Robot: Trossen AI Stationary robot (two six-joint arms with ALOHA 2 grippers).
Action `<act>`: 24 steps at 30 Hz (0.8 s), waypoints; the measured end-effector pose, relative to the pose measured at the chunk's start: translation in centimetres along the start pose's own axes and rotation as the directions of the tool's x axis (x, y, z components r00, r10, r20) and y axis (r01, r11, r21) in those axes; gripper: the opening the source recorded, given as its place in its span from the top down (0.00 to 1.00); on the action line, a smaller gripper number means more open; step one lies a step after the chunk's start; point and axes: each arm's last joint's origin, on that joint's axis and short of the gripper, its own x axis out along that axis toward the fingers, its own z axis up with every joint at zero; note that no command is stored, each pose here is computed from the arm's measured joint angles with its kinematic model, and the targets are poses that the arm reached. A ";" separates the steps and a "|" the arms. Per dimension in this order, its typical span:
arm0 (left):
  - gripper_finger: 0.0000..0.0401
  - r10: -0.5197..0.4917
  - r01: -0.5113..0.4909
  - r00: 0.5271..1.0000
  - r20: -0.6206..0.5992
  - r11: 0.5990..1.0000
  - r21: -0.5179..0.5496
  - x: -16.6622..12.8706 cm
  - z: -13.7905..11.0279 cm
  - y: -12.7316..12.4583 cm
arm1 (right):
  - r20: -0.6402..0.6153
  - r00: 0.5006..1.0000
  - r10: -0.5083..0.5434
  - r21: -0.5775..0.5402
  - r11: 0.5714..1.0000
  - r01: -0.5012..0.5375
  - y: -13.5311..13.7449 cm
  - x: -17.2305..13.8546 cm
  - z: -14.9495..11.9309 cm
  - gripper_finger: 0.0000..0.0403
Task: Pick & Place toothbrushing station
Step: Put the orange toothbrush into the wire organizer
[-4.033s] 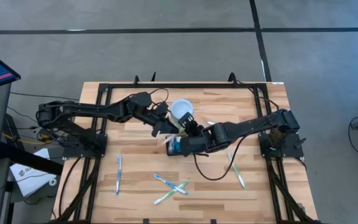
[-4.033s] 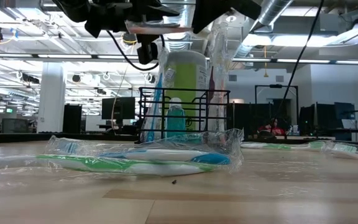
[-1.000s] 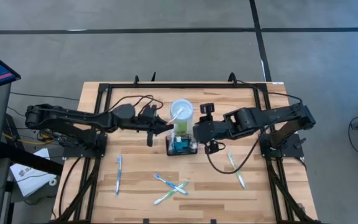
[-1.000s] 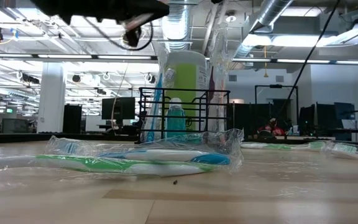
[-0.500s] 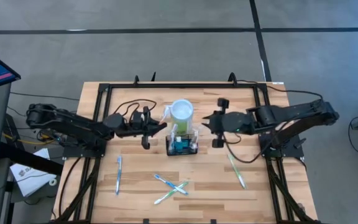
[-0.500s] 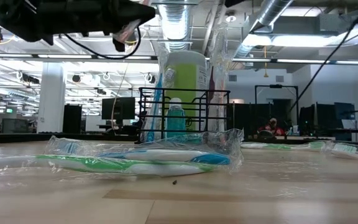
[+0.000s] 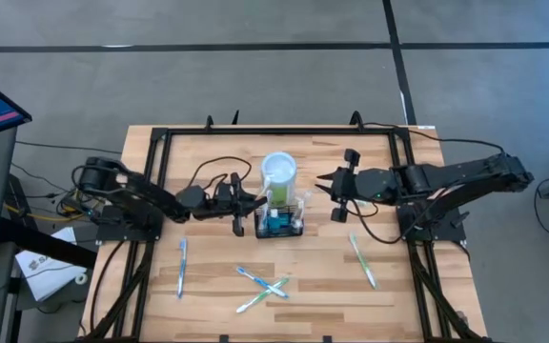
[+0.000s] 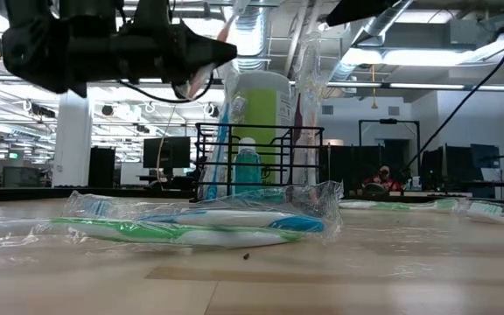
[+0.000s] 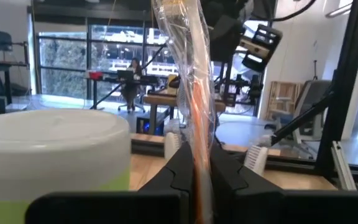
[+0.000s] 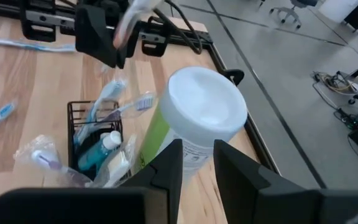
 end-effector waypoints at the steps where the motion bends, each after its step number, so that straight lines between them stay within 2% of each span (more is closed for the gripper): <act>1: 0.98 0.000 0.000 1.000 0.008 1.000 -0.001 0.0 -0.3 -0.1 | 0.000 1.000 0.000 -0.001 1.000 0.000 0.0 0.1 0.0 0.80; 8: 0.98 0.004 -0.006 0.999 0.043 0.998 0.057 -0.1 -1.6 -1.1 | -0.005 1.000 0.000 -0.011 1.000 0.000 0.1 0.2 0.0 0.80; 14: 0.98 0.061 -0.064 0.998 0.030 0.993 0.104 -0.3 -1.9 -1.6 | -0.008 1.000 0.001 -0.013 1.000 -0.001 0.1 0.2 0.0 0.80; 24: 0.98 0.049 -0.050 0.999 0.006 0.996 0.078 -1.0 -2.3 -2.2 | -0.016 1.000 0.004 -0.020 1.000 -0.004 0.2 0.2 -0.1 0.80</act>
